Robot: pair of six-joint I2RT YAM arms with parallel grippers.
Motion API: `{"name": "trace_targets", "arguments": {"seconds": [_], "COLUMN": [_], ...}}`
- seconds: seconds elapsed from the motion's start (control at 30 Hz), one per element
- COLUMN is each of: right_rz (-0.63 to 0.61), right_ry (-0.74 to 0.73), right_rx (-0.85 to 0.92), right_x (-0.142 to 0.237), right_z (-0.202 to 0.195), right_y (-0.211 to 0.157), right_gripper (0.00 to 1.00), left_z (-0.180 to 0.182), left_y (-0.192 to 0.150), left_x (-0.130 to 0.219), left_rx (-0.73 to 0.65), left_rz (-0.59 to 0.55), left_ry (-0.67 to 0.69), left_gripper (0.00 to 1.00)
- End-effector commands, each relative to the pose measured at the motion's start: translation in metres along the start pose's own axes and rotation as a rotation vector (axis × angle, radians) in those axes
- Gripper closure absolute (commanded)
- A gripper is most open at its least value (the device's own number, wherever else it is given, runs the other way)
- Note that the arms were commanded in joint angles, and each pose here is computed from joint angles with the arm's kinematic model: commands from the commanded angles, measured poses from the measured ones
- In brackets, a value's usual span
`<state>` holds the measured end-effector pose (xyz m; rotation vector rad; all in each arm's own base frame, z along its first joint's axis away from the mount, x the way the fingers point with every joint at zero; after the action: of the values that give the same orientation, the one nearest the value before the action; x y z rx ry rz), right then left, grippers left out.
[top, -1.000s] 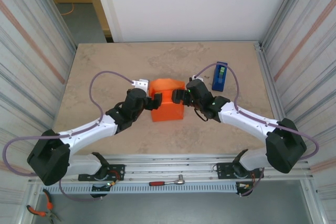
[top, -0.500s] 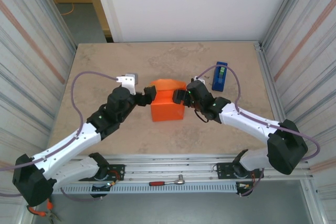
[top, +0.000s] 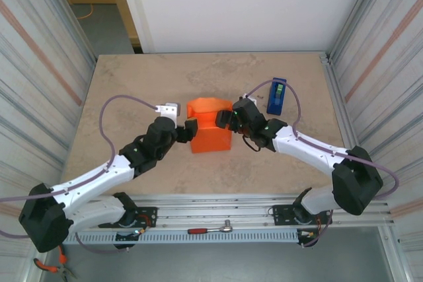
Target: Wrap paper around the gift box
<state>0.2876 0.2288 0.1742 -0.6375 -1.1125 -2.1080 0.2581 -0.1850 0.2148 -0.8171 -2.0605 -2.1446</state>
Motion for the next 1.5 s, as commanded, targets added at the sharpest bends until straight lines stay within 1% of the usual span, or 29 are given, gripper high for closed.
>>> {"name": "trace_targets", "arguments": {"seconds": [0.0, 0.1, 0.43, 0.5, 0.57, 0.67, 0.73, 0.77, 0.8, 0.87, 0.9, 0.93, 0.97, 1.0, 1.03, 1.13, 1.17, 1.2, 1.23, 1.27, 1.33, 1.37, 1.43, 1.47], "right_rz": [0.132, 0.144, 0.143, 0.143, 0.148, 0.154, 0.157, 0.160, 0.161, 0.166, 0.164, 0.168, 0.167, 0.168, 0.168, 0.169, 0.170, 0.171, 0.173, 0.173, 0.174, 0.174, 0.174, 0.175], "right_ry": [-0.183, -0.191, -0.198, -0.196, -0.194, -0.194, -0.193, -0.195, -0.191, -0.191, -0.190, -0.188, -0.189, -0.189, -0.191, -0.192, -0.193, -0.192, -0.190, -0.190, -0.193, -0.192, -0.196, -0.197], "right_rx": [0.043, 0.036, 0.019, 0.023, 0.023, 0.023, 0.023, 0.023, 0.023, 0.026, 0.024, 0.026, 0.026, 0.026, 0.026, 0.024, 0.024, 0.023, 0.022, 0.022, 0.020, 0.020, 0.016, 0.017], "right_x": [-0.012, -0.012, 0.000, 0.002, 0.003, 0.003, 0.002, 0.002, 0.001, 0.001, 0.000, 0.000, 0.000, 0.000, 0.000, -0.001, -0.001, -0.001, -0.001, -0.001, -0.001, -0.002, -0.001, -0.001], "right_z": [-0.040, -0.045, -0.055, -0.055, -0.056, -0.057, -0.057, -0.057, -0.055, -0.055, -0.055, -0.054, -0.055, -0.055, -0.055, -0.055, -0.056, -0.055, -0.055, -0.055, -0.055, -0.055, -0.057, -0.057], "right_y": [-0.033, -0.038, -0.044, -0.046, -0.047, -0.049, -0.049, -0.049, -0.049, -0.051, -0.050, -0.052, -0.051, -0.052, -0.052, -0.052, -0.053, -0.053, -0.053, -0.054, -0.055, -0.056, -0.056, -0.057], "right_gripper": [0.02, 0.02, 0.02, 0.02, 0.02, 0.02, 0.02, 0.02, 0.02, 0.02, 0.02, 0.02, 0.02, 0.02, 0.02, 0.02, 0.02, 0.02, 0.02, 0.02, 0.02, 0.02, 0.02, 0.02], "left_z": [0.001, -0.003, -0.008, -0.008, -0.008, -0.009, -0.010, -0.010, -0.010, -0.010, -0.011, -0.011, -0.012, -0.013, -0.013, -0.014, -0.014, -0.013, -0.011, -0.011, -0.012, -0.012, -0.014, -0.013], "left_y": [0.009, 0.010, 0.021, 0.022, 0.024, 0.026, 0.028, 0.028, 0.029, 0.031, 0.031, 0.033, 0.033, 0.034, 0.035, 0.038, 0.038, 0.039, 0.040, 0.040, 0.042, 0.043, 0.047, 0.048], "left_x": [-0.004, -0.009, -0.024, -0.026, -0.029, -0.032, -0.033, -0.033, -0.033, -0.033, -0.033, -0.034, -0.034, -0.035, -0.036, -0.037, -0.037, -0.037, -0.037, -0.038, -0.040, -0.040, -0.040, -0.040], "left_rx": [-0.001, 0.001, 0.019, 0.018, 0.023, 0.022, 0.021, 0.019, 0.019, 0.020, 0.018, 0.014, 0.009, 0.006, 0.005, 0.003, 0.003, 0.010, 0.011, 0.005, -0.001, -0.001, -0.004, -0.005], "left_rz": [-0.037, -0.033, -0.052, -0.055, -0.058, -0.059, -0.063, -0.063, -0.063, -0.066, -0.066, -0.066, -0.065, -0.065, -0.061, -0.063, -0.062, -0.060, -0.059, -0.056, -0.051, -0.049, -0.057, -0.056], "left_ry": [0.024, 0.008, -0.007, -0.009, -0.013, -0.024, -0.034, -0.035, -0.035, -0.034, -0.035, -0.039, -0.048, -0.059, -0.068, -0.073, -0.069, -0.056, -0.046, -0.045, -0.059, -0.063, -0.071, -0.070], "left_gripper": [0.22, 0.29, 0.39, 0.43, 0.52, 0.74, 0.84, 0.84, 0.78, 0.60, 0.55, 0.59, 0.71, 0.88, 1.00, 1.00, 0.84, 0.60, 0.53, 0.58, 0.97, 1.00, 1.00, 0.97]}}
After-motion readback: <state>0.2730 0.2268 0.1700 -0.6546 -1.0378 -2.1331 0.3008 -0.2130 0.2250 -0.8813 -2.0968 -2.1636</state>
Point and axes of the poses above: each hand's point on the last joint's axis, 136 mm out from that joint toward the fingers, its own x axis back along the fingers, its own z axis along the line the jaws close on, y = z × x, the point moved 4 cm from there along x, back along the fingers, and after that the axes turned 10 degrees about -x, right-handed, at the moved point
